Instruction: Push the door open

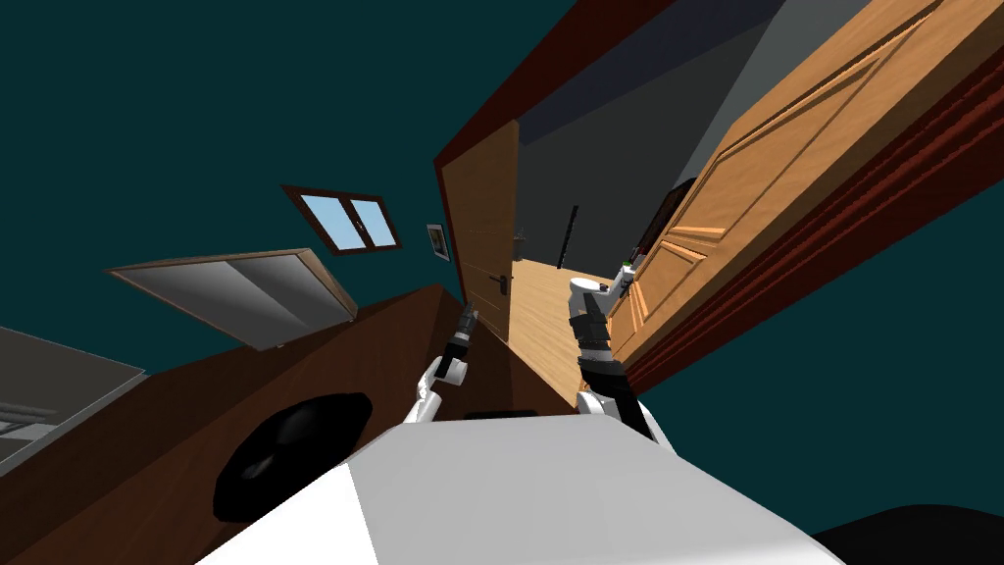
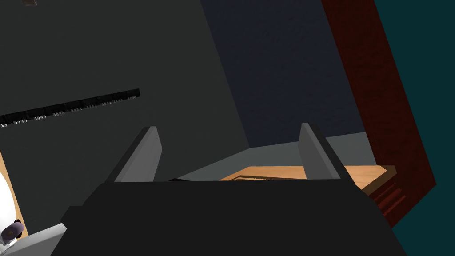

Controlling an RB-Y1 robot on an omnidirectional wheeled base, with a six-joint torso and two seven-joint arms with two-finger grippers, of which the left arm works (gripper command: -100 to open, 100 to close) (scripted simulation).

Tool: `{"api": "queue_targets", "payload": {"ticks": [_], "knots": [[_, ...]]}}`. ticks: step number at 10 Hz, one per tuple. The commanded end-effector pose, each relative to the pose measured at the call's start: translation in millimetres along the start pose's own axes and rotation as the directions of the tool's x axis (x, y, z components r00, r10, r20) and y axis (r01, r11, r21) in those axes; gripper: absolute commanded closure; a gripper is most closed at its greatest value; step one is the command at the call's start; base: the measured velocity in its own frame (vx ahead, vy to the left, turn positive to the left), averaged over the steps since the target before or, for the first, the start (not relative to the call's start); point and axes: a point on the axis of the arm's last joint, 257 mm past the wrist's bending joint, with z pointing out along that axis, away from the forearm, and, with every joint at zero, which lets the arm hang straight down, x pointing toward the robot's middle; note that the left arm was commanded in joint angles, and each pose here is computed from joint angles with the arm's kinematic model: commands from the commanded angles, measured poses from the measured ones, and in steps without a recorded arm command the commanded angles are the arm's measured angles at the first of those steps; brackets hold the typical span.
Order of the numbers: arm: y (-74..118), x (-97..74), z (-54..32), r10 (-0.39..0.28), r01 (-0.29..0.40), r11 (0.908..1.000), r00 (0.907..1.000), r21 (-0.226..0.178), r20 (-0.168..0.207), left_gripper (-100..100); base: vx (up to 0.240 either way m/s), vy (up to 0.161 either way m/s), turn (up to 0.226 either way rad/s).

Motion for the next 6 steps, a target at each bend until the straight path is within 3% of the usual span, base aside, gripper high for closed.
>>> {"api": "queue_targets", "payload": {"ticks": [1,6], "knots": [[8.4,3.5,2.3,-0.005,0.005,0.9999,0.9999,-0.015,-0.012,-100,0.077,0.083,-0.060],[30.8,18.7,12.9,-0.019,0.016,0.9982,0.9986,-0.058,-0.050,-100,0.080,0.086,-0.063]]}}
